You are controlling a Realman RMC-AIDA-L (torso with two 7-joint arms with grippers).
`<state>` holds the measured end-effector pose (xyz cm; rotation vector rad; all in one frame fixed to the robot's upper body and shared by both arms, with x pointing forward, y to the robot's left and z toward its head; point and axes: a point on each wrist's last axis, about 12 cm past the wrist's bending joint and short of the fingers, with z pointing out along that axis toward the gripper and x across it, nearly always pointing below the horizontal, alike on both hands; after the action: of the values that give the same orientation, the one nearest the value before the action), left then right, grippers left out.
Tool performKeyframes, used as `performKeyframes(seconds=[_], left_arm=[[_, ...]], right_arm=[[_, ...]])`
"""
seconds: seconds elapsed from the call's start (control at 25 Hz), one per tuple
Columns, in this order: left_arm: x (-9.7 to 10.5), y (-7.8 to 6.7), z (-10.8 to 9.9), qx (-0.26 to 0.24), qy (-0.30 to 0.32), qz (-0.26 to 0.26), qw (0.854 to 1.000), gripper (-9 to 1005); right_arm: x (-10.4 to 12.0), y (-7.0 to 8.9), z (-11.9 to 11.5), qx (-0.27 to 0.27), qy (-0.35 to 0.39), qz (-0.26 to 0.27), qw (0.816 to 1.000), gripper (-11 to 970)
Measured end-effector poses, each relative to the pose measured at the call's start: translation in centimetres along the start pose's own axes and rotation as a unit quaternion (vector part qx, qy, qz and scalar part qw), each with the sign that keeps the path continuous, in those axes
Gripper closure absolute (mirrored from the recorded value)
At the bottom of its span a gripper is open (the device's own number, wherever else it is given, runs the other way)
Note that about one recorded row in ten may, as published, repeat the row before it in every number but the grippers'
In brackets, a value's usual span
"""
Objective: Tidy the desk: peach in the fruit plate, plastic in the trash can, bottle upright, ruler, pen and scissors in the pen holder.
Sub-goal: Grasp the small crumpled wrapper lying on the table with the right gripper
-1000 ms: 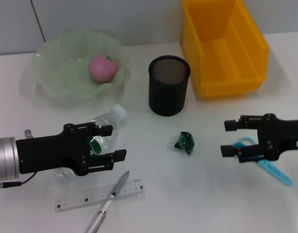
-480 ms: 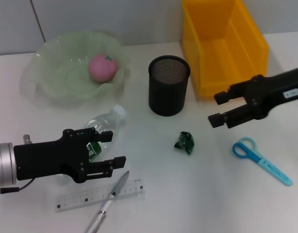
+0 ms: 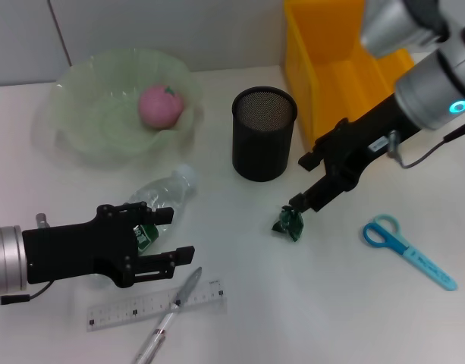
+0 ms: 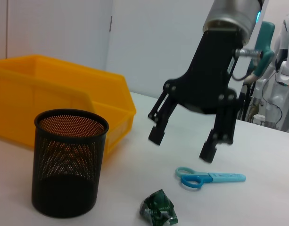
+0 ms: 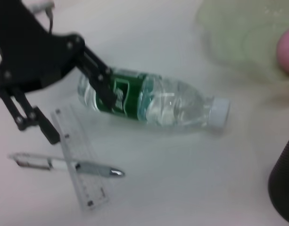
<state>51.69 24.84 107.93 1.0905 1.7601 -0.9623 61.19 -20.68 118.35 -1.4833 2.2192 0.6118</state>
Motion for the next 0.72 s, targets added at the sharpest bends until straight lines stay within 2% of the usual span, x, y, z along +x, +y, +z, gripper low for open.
performKeyframes(seconds=[0.2, 0.72], left_arm=[[0.0, 0.0, 0.2, -0.002, -0.001, -0.002, 1.0, 271], [0.1, -0.1, 0.4, -0.003, -0.002, -0.005, 1.0, 271]], right_arm=[[-0.9, 0.2, 2.6, 0.016, 0.04, -0.037, 0.998, 133], [-1.0, 0.7, 5.8, 0.028, 0.08, -0.084, 0.993, 132]])
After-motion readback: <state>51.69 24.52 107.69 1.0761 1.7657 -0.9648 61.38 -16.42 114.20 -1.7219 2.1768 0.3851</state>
